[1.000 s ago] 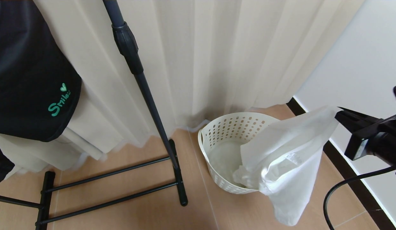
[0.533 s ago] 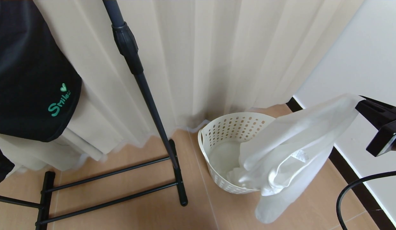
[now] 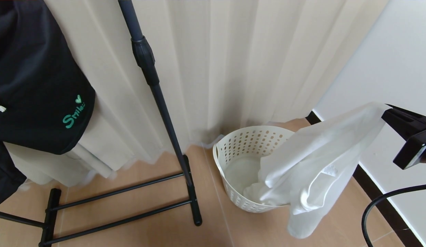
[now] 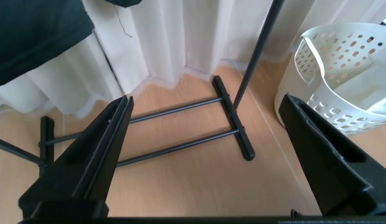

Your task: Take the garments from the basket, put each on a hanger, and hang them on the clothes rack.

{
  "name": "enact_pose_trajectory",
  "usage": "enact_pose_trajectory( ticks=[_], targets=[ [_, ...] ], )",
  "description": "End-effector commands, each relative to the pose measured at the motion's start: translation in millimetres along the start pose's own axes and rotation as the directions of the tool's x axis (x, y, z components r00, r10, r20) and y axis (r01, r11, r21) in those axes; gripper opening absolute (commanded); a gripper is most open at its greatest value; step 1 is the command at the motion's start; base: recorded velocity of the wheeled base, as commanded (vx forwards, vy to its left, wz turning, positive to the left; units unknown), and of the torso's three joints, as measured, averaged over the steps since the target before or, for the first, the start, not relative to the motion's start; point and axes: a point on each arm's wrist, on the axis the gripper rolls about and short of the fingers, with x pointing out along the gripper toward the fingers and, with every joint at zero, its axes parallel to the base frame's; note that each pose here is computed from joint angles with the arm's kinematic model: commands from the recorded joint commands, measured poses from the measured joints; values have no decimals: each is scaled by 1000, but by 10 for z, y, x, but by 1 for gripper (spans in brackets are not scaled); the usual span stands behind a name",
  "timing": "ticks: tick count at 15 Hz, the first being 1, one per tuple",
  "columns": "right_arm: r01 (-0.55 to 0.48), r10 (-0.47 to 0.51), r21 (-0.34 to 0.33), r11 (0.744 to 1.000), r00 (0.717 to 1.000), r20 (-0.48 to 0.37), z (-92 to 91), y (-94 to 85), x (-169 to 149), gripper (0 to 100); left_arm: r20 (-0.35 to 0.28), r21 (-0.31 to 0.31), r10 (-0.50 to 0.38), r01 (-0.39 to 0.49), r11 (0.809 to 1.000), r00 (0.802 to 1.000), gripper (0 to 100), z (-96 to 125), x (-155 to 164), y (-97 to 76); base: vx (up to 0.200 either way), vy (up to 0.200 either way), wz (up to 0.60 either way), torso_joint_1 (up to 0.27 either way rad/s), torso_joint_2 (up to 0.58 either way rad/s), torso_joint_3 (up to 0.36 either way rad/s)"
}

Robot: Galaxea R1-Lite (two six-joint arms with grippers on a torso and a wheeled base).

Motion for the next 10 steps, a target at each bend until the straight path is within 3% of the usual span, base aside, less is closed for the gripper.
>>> enact_pose_trajectory(
  ticks=[1,10],
  targets=[
    [-3,3,-4,1000,1000,-17,-40,13,22,0,-1,0,0,0,1000,1000,100,1,1,0,0,0,0,-2,2,188],
    [-12,12,-6,1000,1000,-27,-89,12,12,0,-1,-2,0,0,1000,1000,100,1,1,0,0,0,0,1,-2,193]
  ],
)
